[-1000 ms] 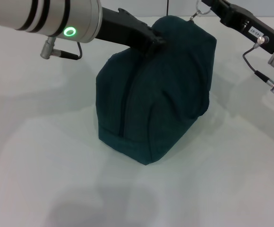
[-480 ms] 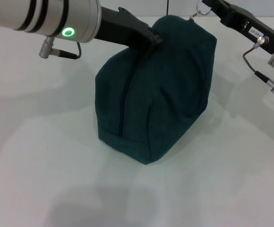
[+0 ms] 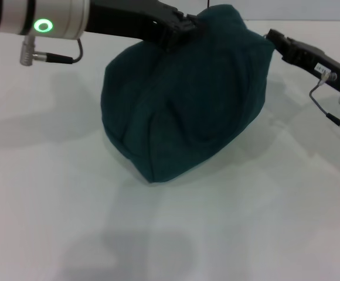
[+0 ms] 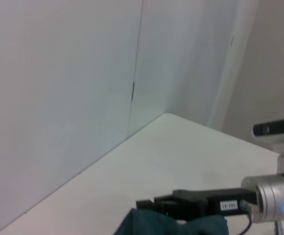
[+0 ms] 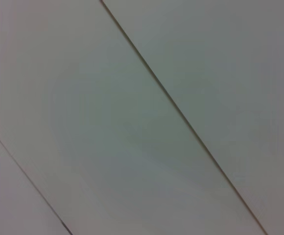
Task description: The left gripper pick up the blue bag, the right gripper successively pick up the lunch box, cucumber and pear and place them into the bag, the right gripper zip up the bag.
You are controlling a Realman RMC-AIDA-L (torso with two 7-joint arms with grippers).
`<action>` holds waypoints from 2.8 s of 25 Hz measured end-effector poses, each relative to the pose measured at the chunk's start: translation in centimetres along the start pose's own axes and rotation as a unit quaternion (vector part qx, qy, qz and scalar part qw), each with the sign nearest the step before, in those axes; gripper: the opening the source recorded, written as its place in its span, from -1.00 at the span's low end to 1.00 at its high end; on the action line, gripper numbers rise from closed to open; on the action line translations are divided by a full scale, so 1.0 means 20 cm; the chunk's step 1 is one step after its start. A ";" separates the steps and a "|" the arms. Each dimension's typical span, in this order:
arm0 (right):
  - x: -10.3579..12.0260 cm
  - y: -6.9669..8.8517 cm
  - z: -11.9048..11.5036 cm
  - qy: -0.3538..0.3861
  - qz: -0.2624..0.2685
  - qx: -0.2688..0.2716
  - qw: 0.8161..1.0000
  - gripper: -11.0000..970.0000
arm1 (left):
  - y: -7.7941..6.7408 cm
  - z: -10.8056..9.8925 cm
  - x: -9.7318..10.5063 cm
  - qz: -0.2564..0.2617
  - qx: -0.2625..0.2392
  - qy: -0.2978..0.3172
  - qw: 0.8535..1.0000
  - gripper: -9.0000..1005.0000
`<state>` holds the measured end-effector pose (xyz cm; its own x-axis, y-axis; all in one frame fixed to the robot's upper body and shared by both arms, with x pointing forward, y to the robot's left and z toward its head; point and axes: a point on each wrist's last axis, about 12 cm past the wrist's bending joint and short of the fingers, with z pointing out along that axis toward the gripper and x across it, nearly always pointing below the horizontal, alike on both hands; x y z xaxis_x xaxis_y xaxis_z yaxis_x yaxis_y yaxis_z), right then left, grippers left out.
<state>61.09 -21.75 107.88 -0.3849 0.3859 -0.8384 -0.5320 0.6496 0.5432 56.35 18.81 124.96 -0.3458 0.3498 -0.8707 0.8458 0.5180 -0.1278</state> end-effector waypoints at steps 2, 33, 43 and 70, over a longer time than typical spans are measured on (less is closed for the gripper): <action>0.02 -0.01 0.00 0.009 -0.002 0.006 1.000 -0.94 | 0.01 -0.01 0.01 -0.001 -0.002 -0.005 1.000 -0.87; 0.07 -0.06 -0.22 -0.028 -0.020 0.007 0.999 0.02 | 0.04 0.04 0.11 -0.009 0.040 -0.026 0.999 -0.78; -0.01 -0.07 -0.36 -0.066 -0.078 -0.028 0.994 0.75 | 0.06 -0.09 0.13 0.024 0.044 -0.107 0.993 -0.23; 0.36 0.12 -0.88 0.105 -0.237 -0.243 0.935 0.77 | -0.10 -0.38 1.32 0.029 0.038 -0.118 0.992 0.72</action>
<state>43.89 -28.94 103.91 -0.1310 -0.0408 -0.9905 -0.9408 0.3201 0.1112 42.45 33.09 105.78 -0.1978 0.1802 -0.9635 0.8928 0.4389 -0.1011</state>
